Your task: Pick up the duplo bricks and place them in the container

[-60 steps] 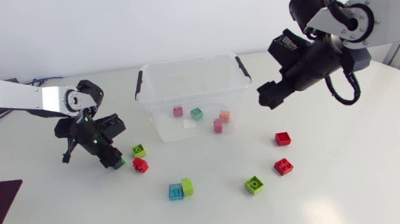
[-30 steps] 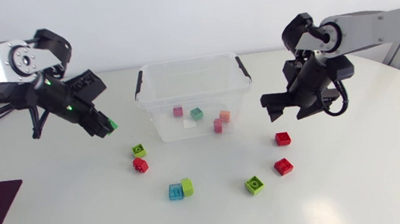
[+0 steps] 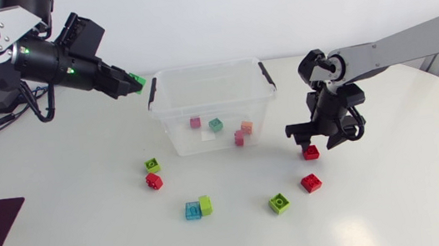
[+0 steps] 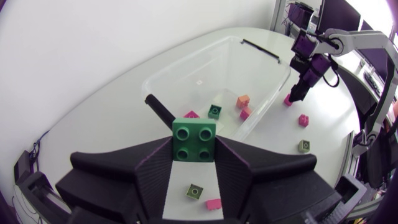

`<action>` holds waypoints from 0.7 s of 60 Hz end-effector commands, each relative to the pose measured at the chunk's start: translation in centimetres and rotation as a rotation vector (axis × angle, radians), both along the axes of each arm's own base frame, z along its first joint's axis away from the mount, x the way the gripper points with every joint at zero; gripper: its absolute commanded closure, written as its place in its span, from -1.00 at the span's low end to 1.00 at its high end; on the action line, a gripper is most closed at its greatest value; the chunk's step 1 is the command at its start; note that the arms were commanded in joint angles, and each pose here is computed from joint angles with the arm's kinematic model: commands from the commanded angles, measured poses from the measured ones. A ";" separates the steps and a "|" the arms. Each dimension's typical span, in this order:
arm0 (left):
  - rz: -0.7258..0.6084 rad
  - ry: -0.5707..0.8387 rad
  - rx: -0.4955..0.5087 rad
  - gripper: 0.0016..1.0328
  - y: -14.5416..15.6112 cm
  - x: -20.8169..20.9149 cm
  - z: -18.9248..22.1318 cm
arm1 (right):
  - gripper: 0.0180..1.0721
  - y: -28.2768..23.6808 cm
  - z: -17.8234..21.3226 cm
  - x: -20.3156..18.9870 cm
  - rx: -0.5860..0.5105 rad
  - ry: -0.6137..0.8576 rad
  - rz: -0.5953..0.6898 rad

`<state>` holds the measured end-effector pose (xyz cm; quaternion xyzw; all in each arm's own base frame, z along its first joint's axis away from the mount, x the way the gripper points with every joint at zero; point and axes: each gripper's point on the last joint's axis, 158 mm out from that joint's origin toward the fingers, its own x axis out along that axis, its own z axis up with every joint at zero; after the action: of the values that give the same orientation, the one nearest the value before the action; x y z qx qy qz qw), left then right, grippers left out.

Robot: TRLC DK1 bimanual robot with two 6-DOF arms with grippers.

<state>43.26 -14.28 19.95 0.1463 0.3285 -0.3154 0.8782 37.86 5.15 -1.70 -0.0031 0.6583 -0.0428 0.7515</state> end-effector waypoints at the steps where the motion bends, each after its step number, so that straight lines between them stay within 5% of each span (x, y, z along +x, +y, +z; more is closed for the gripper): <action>1: 0.009 -0.027 -0.055 0.49 -1.2 0.8 1.7 | -0.43 -0.4 -0.7 0.7 -0.018 0.002 0.014; 10: 0.012 -0.041 -0.104 0.49 -3.2 2.0 1.6 | -0.28 -0.3 -2.0 0.8 -0.022 0.019 0.042; 32: -0.014 -0.016 -0.134 0.49 -6.6 3.5 -1.3 | 0.54 1.4 -1.9 0.8 0.022 0.000 0.069; 38: -0.008 -0.005 -0.119 0.48 -7.3 4.3 -3.0 | 0.55 1.8 -0.3 0.3 0.028 -0.016 0.084; 40: -0.004 -0.001 -0.114 0.38 -7.4 4.6 -3.6 | 0.55 1.9 0.1 0.2 0.029 -0.020 0.088; 42: 0.006 0.006 -0.102 -0.05 -7.4 5.0 -4.2 | 0.55 2.1 1.5 0.1 0.032 -0.038 0.095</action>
<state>47.21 -21.09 16.00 0.1061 0.3148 -0.3350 0.8817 38.72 6.86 -1.98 -0.0165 0.6505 -0.0063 0.7593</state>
